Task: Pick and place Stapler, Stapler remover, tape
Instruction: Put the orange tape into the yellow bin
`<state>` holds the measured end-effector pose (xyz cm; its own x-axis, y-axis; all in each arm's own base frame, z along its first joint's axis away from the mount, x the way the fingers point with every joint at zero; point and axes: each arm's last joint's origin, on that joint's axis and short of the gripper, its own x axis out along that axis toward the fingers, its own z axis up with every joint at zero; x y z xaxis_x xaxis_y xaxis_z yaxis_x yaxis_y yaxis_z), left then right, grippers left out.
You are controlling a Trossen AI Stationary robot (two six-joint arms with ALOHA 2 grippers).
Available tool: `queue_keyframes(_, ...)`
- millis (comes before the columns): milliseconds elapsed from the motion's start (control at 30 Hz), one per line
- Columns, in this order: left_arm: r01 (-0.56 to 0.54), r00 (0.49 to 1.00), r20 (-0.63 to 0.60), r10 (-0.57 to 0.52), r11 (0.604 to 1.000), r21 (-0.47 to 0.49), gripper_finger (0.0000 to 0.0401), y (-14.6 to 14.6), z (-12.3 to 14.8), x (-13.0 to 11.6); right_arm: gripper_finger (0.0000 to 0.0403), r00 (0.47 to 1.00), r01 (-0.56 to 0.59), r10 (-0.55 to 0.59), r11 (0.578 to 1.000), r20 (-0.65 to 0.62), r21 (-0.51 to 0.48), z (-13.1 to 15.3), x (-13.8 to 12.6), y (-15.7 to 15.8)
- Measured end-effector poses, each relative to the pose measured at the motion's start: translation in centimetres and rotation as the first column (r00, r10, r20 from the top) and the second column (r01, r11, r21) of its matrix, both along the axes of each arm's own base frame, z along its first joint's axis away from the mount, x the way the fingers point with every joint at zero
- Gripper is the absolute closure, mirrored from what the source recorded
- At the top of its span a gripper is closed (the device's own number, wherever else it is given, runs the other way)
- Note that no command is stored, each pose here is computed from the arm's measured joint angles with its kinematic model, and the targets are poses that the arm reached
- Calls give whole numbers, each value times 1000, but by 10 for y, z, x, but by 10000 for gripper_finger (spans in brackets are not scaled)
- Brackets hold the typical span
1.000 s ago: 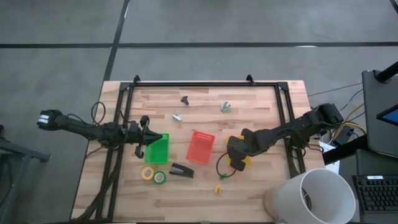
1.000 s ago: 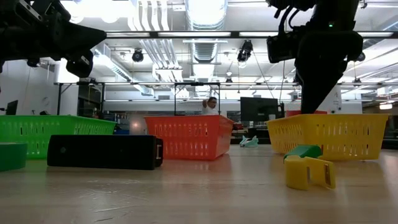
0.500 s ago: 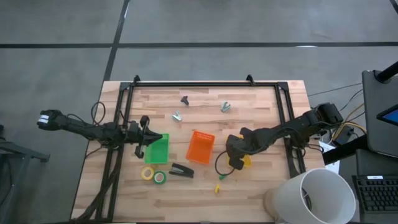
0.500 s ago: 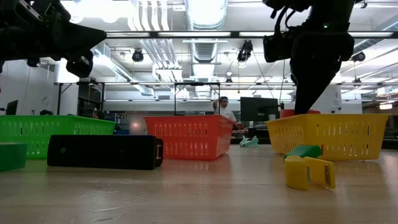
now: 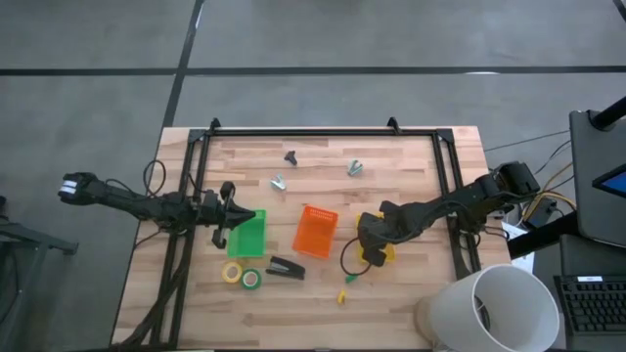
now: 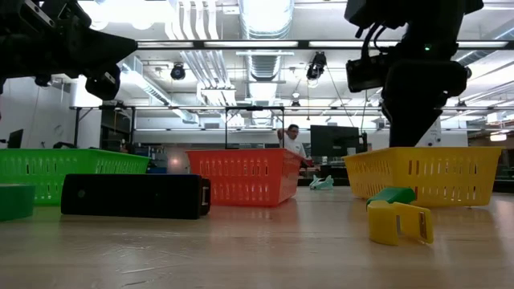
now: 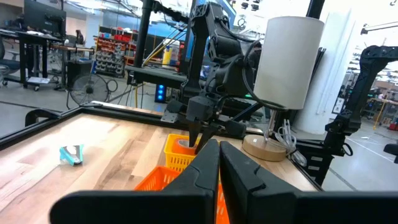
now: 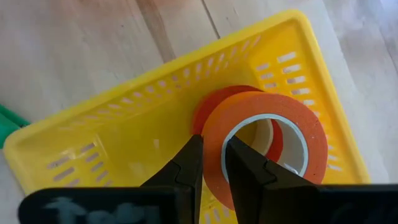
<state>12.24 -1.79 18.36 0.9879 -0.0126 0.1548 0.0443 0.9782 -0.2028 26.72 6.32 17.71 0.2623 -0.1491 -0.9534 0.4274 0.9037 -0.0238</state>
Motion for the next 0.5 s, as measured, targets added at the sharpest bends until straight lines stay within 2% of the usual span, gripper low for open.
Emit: queue_keyframes(500,0,1000,-1,0,1000,0,385,0,0,0,348,999,28,-27,1000,45,-7,1,3,0)
